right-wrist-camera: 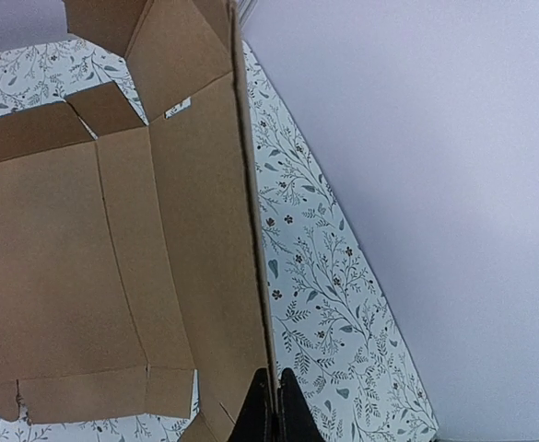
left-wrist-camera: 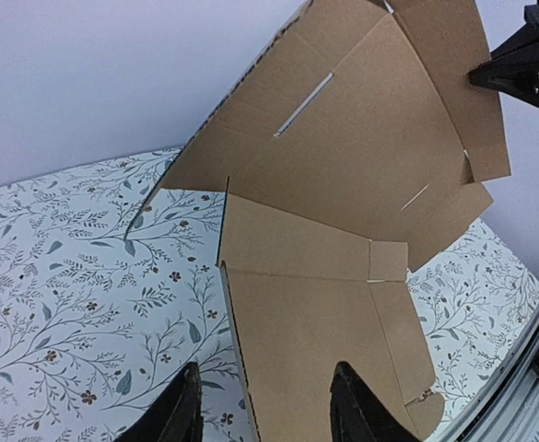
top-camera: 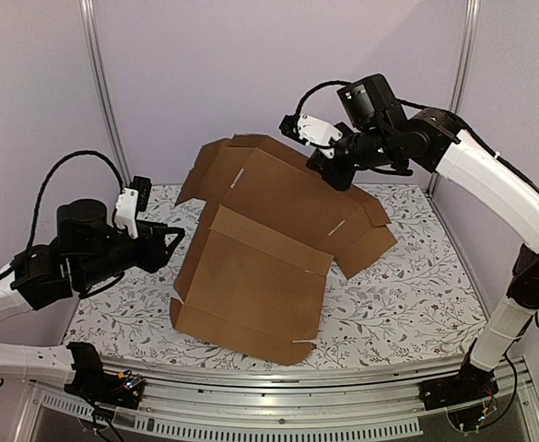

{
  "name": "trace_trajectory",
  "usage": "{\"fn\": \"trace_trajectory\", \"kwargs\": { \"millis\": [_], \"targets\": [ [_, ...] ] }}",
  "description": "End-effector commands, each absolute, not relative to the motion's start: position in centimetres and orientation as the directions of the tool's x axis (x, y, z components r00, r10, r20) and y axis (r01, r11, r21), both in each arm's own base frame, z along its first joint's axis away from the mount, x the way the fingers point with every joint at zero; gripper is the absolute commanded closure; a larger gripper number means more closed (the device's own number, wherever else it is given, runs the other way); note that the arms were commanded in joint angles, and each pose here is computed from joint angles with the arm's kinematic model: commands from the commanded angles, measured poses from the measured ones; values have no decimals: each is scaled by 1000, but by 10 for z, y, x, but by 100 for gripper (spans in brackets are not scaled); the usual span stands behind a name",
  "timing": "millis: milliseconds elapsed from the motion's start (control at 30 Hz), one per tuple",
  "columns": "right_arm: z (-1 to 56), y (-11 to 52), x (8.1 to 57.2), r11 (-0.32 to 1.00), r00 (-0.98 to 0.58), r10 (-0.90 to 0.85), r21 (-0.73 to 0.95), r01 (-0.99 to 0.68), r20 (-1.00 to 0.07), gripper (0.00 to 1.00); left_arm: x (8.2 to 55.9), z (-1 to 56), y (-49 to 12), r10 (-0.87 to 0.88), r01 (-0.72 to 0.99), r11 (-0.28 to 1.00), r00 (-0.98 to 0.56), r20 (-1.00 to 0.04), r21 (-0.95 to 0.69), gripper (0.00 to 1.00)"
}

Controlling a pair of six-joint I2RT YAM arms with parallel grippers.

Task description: Fold the paper box

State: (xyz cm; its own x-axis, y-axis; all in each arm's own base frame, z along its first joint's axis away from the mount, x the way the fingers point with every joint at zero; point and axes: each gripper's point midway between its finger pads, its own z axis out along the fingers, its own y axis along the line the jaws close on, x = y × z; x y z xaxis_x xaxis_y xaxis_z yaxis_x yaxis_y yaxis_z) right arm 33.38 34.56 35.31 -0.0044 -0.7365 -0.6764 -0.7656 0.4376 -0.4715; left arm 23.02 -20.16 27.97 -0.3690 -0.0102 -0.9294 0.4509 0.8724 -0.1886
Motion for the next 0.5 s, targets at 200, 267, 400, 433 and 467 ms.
{"fn": "trace_trajectory", "kwargs": {
  "millis": [200, 267, 400, 433, 467],
  "targets": [
    [429, 336, 308, 573, -3, -565, -390, -721, -825, 100, 224, 330, -187, -90, 465, 858, -281, -956, -217, 46],
    [427, 335, 303, 574, -18, -552, -364, -733, -834, 100, 218, 344, -188, -105, 500, 836, -257, -961, -225, 44],
    [417, 334, 296, 572, -51, -537, -319, -756, -842, 100, 202, 371, -198, -129, 604, 760, -220, -967, -239, 39],
    [412, 335, 295, 572, -63, -537, -308, -760, -842, 100, 200, 377, -200, -137, 617, 750, -210, -968, -240, 38],
    [407, 336, 294, 568, -70, -535, -297, -768, -842, 100, 199, 382, -201, -144, 626, 741, -204, -968, -242, 37]
  ]
}}
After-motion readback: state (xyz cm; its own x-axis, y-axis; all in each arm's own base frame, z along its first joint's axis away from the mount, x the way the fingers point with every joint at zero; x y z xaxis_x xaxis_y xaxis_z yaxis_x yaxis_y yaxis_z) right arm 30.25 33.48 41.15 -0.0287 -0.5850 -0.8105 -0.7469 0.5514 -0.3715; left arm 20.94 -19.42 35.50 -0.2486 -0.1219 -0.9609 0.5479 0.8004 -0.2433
